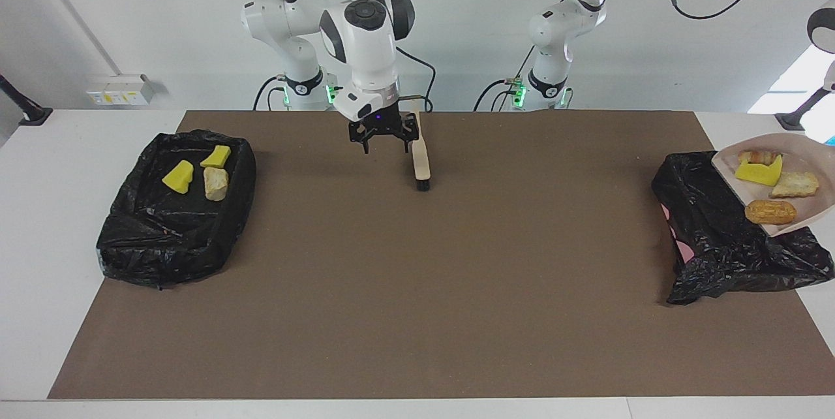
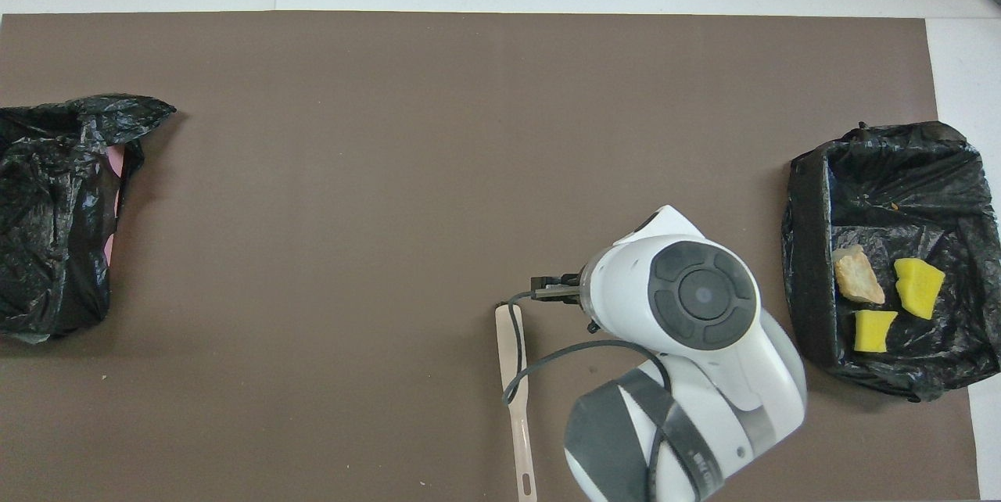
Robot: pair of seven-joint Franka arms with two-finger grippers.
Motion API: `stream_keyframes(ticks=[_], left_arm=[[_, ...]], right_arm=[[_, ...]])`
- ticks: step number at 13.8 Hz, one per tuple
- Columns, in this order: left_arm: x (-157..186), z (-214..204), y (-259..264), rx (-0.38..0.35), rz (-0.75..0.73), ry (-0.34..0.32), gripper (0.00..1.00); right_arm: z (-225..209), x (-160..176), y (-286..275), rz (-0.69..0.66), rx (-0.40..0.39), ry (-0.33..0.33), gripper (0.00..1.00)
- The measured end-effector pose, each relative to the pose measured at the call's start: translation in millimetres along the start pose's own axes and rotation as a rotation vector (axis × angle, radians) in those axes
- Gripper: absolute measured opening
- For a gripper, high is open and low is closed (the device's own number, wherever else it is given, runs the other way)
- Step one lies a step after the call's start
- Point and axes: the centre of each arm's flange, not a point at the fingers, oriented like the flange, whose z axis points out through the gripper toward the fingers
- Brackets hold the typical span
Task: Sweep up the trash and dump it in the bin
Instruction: 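Lay the brush on the table and withdraw the right gripper, then tip the dustpan into the black bag with the left gripper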
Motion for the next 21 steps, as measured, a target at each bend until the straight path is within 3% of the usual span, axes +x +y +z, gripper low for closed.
stream_keyframes(ticks=[4, 8, 12, 18, 21], left_arm=[[25.2, -19.6, -9.9, 0.003, -0.011, -0.181, 0.32], [47.9, -46.0, -15.8, -0.014, -0.029, -0.340, 0.32], [73.6, -72.4, -15.2, -0.032, -0.137, -0.365, 0.32], [164.7, -124.1, -11.7, -0.085, -0.319, -0.408, 0.32], [217.0, -146.8, -3.6, -0.109, -0.454, -0.354, 0.32]], right_arm=[[-34.7, 50.8, 83.5, -0.031, -0.021, 0.038, 1.00], [-62.6, 84.5, 199.2, 0.097, -0.030, 0.063, 1.00], [-105.4, 80.6, 261.4, 0.083, -0.044, 0.016, 1.00], [-220.6, 48.0, 279.4, 0.095, -0.048, -0.047, 1.00], [-255.9, 34.0, 280.1, 0.100, -0.048, -0.051, 1.00]])
